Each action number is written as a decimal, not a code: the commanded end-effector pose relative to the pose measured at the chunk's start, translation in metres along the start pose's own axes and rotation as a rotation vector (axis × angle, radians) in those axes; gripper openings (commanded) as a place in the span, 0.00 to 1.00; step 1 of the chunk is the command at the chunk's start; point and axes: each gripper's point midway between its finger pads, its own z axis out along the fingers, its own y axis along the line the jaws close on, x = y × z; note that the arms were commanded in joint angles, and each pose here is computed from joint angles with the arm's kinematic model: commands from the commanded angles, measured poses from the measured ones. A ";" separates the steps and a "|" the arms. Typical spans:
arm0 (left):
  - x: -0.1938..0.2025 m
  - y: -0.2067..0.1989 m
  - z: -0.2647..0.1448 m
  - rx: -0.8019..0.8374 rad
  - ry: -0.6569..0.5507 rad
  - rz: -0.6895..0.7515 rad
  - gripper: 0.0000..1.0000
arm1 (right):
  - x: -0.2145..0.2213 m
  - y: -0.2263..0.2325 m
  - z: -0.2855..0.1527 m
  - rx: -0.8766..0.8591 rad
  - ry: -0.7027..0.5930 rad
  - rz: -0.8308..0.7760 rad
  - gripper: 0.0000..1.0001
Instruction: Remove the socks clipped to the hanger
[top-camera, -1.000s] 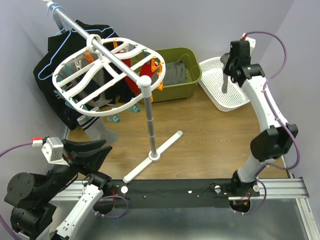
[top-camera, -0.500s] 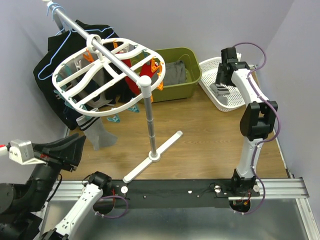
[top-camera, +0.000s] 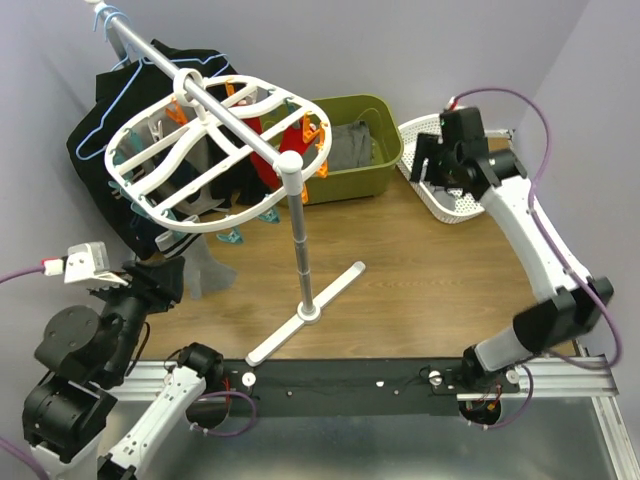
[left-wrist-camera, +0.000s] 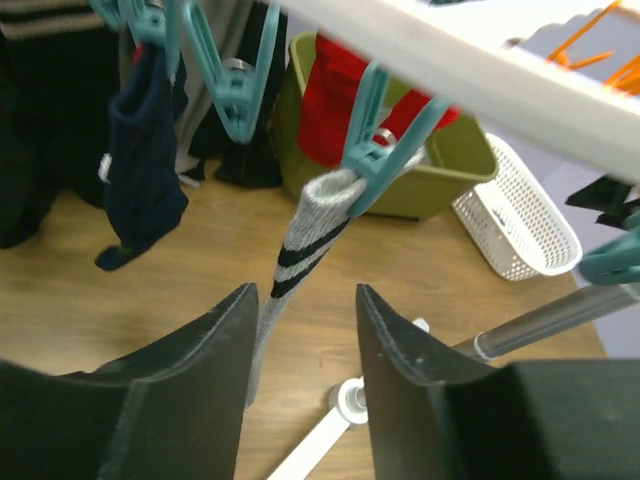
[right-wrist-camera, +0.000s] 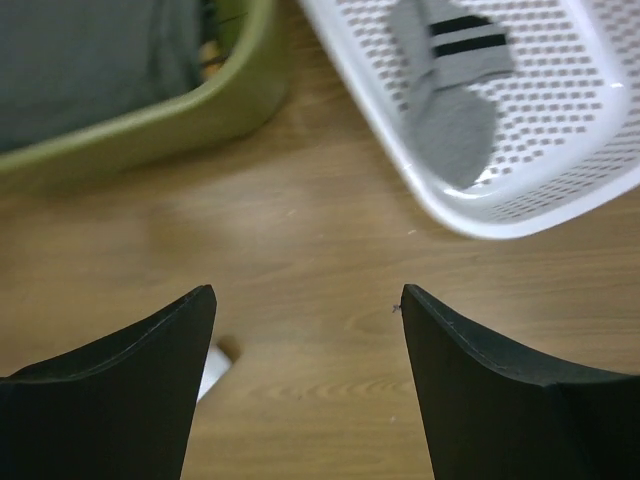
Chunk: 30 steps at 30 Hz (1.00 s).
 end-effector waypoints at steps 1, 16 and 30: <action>0.015 0.006 0.011 -0.016 -0.007 -0.059 0.64 | 0.054 0.049 -0.052 -0.212 0.075 -0.042 0.82; 0.028 -0.004 0.029 0.030 0.013 -0.072 0.09 | 0.146 0.104 -0.216 -0.874 0.207 -0.133 0.77; 0.007 -0.059 0.002 0.332 0.017 -0.068 0.00 | 0.205 0.195 -0.297 -1.122 0.196 -0.340 0.77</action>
